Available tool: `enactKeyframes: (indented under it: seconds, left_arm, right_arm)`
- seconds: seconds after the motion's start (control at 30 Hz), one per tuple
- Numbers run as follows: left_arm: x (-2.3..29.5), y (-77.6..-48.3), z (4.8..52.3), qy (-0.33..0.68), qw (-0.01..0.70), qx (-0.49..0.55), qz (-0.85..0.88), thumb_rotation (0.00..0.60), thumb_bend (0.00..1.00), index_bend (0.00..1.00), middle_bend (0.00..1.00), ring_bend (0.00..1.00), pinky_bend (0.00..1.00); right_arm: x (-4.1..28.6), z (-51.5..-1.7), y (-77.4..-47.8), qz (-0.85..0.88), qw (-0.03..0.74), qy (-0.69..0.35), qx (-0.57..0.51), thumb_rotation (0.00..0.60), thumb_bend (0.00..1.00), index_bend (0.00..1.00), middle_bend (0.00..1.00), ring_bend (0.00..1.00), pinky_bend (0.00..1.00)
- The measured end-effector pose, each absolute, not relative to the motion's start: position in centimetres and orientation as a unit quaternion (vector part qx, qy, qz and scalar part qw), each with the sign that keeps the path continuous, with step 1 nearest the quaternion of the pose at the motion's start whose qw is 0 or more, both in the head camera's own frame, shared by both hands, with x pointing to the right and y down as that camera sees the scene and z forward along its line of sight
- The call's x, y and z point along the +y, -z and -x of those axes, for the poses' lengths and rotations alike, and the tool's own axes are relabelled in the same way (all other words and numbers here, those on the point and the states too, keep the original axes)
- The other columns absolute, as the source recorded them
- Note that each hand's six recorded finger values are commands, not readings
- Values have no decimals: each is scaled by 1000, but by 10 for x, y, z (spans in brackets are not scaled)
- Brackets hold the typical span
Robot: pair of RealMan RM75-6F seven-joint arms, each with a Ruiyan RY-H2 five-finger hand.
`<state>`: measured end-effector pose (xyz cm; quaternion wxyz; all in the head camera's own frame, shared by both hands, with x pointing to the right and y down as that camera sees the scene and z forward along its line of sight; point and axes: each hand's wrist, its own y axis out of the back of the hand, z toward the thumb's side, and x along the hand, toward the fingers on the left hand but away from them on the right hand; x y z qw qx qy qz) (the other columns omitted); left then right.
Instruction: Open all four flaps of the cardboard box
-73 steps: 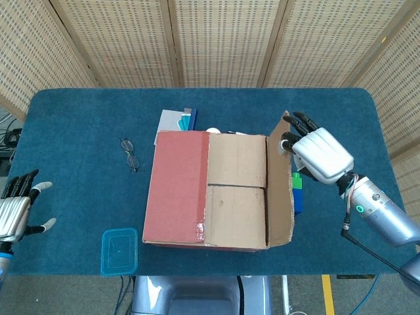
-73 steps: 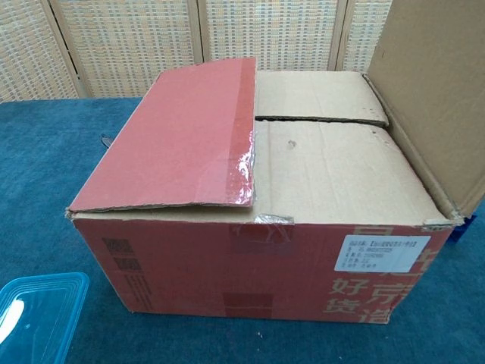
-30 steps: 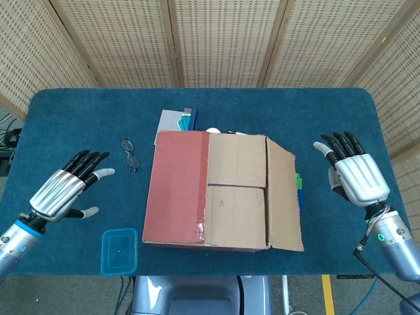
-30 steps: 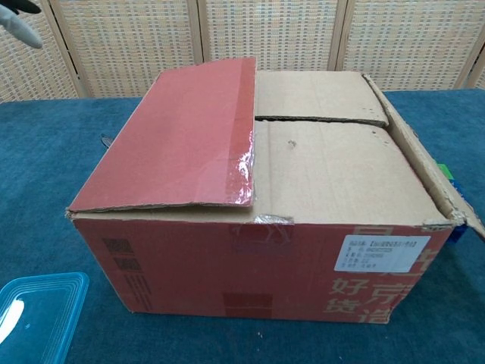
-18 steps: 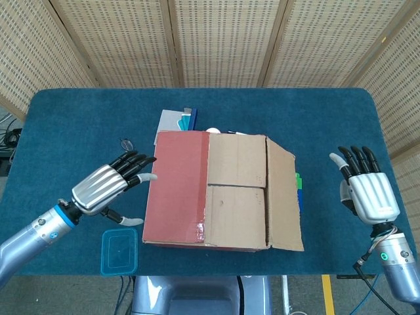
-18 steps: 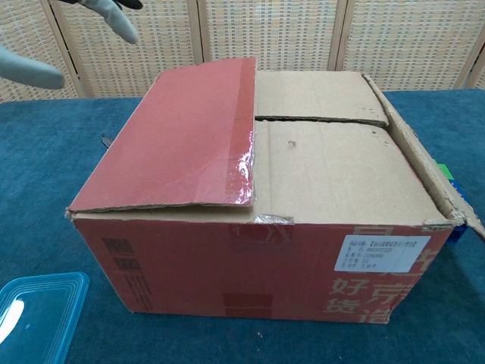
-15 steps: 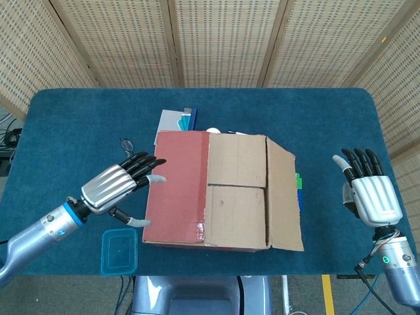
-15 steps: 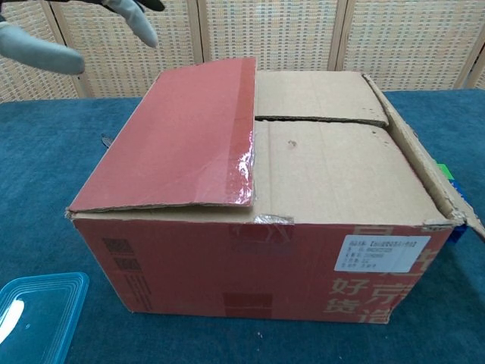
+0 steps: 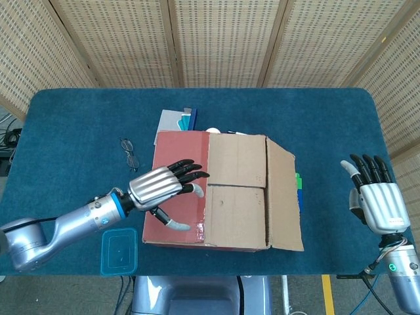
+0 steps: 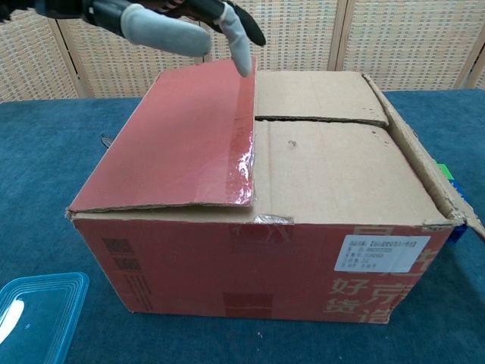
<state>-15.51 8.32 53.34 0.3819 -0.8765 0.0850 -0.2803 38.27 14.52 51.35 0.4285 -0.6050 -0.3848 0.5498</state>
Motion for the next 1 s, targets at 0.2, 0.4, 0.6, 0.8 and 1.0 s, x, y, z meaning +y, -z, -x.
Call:
enactKeyframes:
  seconds: [0.2,0.4,0.6,0.8,1.0]
  left_arm:
    - [84,-546,125,279,378,57,881,122,104,300,118,0,0]
    - [86,-559,106,286,377,37,880,121,101,312,143,15,0]
    - [86,-569,99,296,382,27,875,122,94,347,191,44,0]
    - [85,-575,102,307,385,29,870,123,90,380,257,94,0]
    - [82,-576,110,319,386,37,865,124,78,394,289,122,0]
  right_arm:
    - [147,-387,-512,604,425,-551,-389,600,775,134,88,0,0]
    - [149,-393,-511,602,420,-554,-394,600,775,134,88,0,0]
    - [150,-398,-509,599,417,-556,-398,600,775,134,89,0,0]
    - [150,-400,-509,599,415,-554,-402,600,775,134,89,0,0]
    - [151,-401,-510,601,411,-554,-403,600,775,134,89,0,0]
